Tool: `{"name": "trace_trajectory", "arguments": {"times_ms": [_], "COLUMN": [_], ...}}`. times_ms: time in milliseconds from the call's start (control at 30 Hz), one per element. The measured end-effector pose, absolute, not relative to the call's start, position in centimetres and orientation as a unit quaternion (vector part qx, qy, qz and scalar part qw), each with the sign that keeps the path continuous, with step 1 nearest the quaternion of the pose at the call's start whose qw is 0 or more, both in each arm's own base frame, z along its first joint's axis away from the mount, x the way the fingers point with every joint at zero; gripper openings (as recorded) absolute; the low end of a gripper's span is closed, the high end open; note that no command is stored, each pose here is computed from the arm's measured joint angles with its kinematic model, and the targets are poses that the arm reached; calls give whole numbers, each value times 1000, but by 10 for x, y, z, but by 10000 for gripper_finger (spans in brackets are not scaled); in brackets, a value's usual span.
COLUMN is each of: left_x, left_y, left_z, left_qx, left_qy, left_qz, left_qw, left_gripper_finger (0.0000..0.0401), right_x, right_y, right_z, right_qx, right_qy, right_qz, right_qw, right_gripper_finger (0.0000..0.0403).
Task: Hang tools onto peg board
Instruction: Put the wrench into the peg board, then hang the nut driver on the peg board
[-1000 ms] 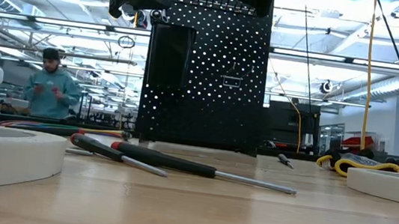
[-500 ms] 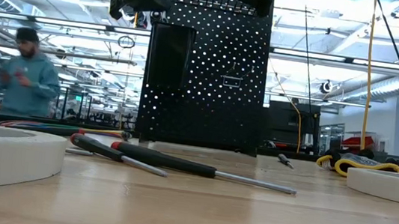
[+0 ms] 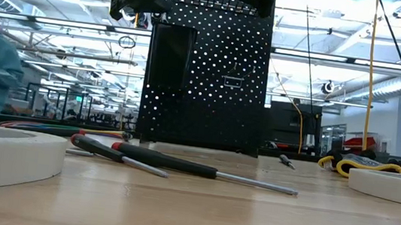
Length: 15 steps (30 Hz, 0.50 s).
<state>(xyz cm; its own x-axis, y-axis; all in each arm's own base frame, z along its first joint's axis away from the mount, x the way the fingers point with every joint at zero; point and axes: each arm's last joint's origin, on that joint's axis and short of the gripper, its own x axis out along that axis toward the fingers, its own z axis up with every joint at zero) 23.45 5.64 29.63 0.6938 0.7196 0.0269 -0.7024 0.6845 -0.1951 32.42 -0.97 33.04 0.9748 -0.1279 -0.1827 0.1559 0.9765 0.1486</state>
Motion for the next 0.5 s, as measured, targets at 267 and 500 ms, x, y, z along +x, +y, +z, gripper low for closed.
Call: {"name": "trace_trajectory", "arguments": {"times_ms": [267, 500], "left_x": [235, 235], "left_y": [56, 56], "left_z": [296, 296], "left_qx": [-82, -81], "left_qy": [-49, -49], "left_qz": [388, 388], "left_qw": [917, 917], "left_gripper_finger": [45, 109], "right_x": [324, 324], "right_y": [-10, -9], "right_z": [330, 330], "right_qx": [91, 94], "right_qy": [86, 86], "right_qz": [-72, -70], "right_qw": [990, 989], "right_gripper_finger": [235, 235]}}
